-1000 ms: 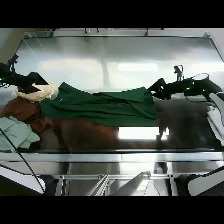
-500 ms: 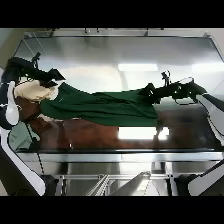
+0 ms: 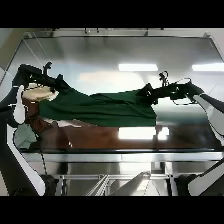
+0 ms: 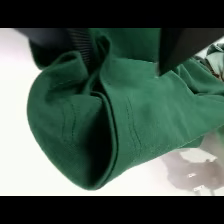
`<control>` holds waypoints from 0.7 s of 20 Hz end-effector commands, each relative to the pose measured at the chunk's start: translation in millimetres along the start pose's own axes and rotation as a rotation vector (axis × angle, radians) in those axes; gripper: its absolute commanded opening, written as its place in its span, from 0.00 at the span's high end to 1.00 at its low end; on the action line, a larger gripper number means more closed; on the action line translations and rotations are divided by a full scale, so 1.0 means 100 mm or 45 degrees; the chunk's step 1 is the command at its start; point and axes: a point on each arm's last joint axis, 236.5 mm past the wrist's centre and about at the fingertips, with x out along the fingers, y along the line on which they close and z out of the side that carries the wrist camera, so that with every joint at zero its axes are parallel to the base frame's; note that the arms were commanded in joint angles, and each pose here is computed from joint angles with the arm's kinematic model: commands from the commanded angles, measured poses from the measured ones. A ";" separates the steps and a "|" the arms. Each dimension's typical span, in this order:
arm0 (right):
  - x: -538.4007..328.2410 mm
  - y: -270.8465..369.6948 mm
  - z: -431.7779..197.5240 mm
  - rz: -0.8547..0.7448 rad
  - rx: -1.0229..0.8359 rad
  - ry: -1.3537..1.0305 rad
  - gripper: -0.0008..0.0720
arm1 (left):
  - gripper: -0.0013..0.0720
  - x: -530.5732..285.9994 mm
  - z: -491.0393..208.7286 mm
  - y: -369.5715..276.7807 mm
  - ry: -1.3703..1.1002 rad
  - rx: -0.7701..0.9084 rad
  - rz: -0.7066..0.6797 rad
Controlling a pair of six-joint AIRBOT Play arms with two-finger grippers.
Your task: Fold the shirts.
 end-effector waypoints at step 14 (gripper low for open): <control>-2.53 2.31 0.30 0.826 -0.538 -0.600 0.96 | 0.95 -2.40 -0.02 -2.33 -0.623 0.547 -0.212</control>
